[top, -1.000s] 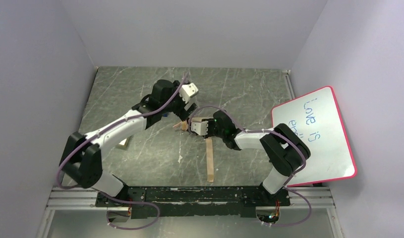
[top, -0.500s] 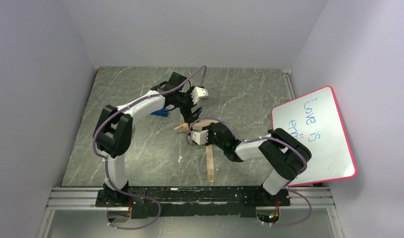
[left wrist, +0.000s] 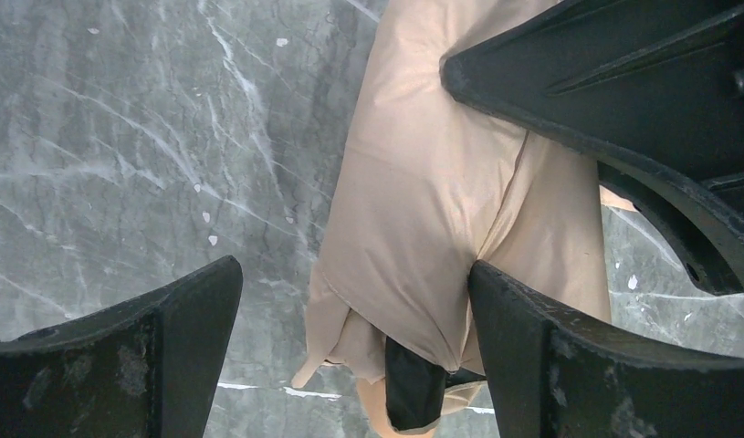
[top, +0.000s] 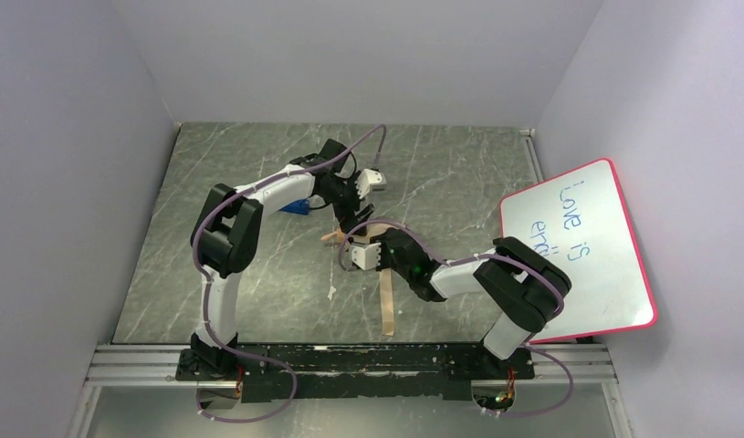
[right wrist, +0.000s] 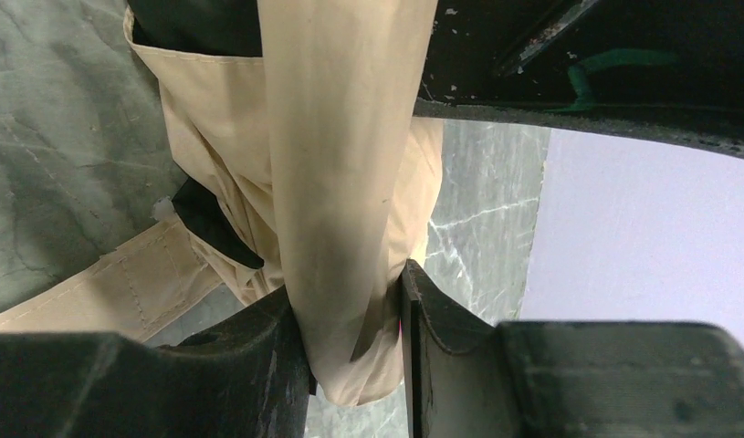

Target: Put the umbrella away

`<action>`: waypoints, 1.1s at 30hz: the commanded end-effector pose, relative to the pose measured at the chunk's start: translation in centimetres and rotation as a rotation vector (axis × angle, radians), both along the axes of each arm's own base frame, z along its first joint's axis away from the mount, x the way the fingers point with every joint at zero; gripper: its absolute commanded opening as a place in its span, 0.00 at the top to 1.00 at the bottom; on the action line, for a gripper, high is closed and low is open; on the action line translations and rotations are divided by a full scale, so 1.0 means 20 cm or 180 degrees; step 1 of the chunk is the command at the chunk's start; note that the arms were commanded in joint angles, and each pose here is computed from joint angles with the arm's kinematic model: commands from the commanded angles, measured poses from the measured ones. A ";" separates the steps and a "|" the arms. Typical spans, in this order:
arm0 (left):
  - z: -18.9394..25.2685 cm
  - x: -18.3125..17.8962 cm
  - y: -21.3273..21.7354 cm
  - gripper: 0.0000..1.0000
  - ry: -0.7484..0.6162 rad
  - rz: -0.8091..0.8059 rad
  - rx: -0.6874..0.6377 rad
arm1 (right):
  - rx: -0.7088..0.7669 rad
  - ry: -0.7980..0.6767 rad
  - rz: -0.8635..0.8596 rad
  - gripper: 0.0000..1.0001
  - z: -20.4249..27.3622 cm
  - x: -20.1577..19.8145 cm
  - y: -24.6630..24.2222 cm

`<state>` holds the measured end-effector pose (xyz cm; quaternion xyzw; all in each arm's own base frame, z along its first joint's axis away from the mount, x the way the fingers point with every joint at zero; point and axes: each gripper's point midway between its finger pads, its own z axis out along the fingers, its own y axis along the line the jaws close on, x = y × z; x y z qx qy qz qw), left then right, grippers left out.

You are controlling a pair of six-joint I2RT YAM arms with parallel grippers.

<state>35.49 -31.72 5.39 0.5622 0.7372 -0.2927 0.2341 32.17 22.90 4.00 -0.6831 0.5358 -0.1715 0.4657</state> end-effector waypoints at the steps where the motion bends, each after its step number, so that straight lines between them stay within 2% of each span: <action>1: -0.12 -0.12 0.07 0.04 0.0284 -0.0081 0.0152 | -0.0479 0.0615 0.0030 0.65 -0.30 -0.19 -0.13; 12: -0.30 -0.24 0.10 0.08 0.0558 -0.0115 0.0483 | -0.0313 0.0513 0.0060 0.65 -0.24 -0.17 -0.06; 18: -0.36 -0.35 0.07 0.05 0.0693 -0.0321 0.0594 | -0.0276 0.0502 0.0054 0.65 -0.24 -0.19 -0.07; 22: -0.39 -0.41 0.06 0.06 0.0811 -0.0392 0.0626 | -0.0282 0.0490 0.0043 0.65 -0.24 -0.19 -0.08; 25: -0.44 -0.40 0.09 0.14 0.0794 -0.0339 0.0785 | -0.0254 0.0476 0.0036 0.65 -0.22 -0.19 -0.07; 33: -0.47 -0.32 0.16 0.48 0.0531 -0.0174 0.1081 | -0.0177 0.0464 0.0002 0.63 -0.20 -0.19 -0.06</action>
